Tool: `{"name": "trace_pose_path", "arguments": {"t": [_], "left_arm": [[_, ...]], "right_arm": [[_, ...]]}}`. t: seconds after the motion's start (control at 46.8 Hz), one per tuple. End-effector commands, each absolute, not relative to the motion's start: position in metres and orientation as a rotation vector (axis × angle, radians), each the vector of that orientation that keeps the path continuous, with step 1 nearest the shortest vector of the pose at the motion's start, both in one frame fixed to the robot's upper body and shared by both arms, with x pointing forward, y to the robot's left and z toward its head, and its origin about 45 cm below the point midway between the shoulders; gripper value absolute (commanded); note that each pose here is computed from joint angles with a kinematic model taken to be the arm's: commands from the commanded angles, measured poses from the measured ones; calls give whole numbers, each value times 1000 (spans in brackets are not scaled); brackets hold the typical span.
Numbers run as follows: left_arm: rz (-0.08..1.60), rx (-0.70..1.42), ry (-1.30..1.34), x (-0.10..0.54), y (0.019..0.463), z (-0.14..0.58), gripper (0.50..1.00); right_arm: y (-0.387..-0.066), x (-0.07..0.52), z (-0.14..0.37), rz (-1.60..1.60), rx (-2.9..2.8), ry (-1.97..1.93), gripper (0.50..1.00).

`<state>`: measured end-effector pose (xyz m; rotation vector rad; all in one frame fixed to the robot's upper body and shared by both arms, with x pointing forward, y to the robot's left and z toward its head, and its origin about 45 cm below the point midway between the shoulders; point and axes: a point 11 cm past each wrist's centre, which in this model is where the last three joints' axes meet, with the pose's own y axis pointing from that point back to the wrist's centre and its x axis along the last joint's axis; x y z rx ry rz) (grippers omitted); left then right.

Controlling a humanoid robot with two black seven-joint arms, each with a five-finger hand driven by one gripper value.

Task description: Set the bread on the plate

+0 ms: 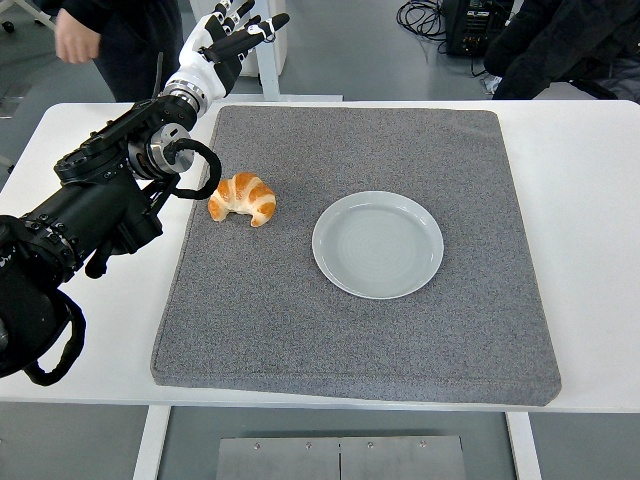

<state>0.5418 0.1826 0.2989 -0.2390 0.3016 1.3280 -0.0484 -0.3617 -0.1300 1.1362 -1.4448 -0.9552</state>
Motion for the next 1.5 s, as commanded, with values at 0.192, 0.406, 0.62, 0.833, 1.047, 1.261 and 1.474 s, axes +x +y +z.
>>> {"name": "trace_pose_path", "arguments": {"t": [0.192, 0.406, 0.62, 0.833, 1.047, 1.261, 1.474], "left_arm": [[1328, -243, 298, 542, 182, 301, 999], [1330, -248, 298, 543, 182, 302, 999], [1351, -236, 286, 544, 183, 306, 999], [1256, -56, 123, 539, 160, 303, 999], [999, 68, 67, 515, 95, 303, 999], [877, 176, -22, 496, 114, 321, 999], [800, 370, -335, 492, 138, 347, 999]], "right_arm": [[-362, -48, -130, -955, 1136, -1445, 1000], [-362, -48, -130, -955, 1136, -1445, 1000], [-362, -48, -130, -955, 1136, -1445, 1000], [-362, -48, -130, -955, 1136, -1445, 1000], [-362, -48, -130, -955, 1136, -1445, 1000], [-362, -48, -130, -955, 1136, -1445, 1000], [-362, -48, -130, -955, 1136, -1445, 1000]]}}
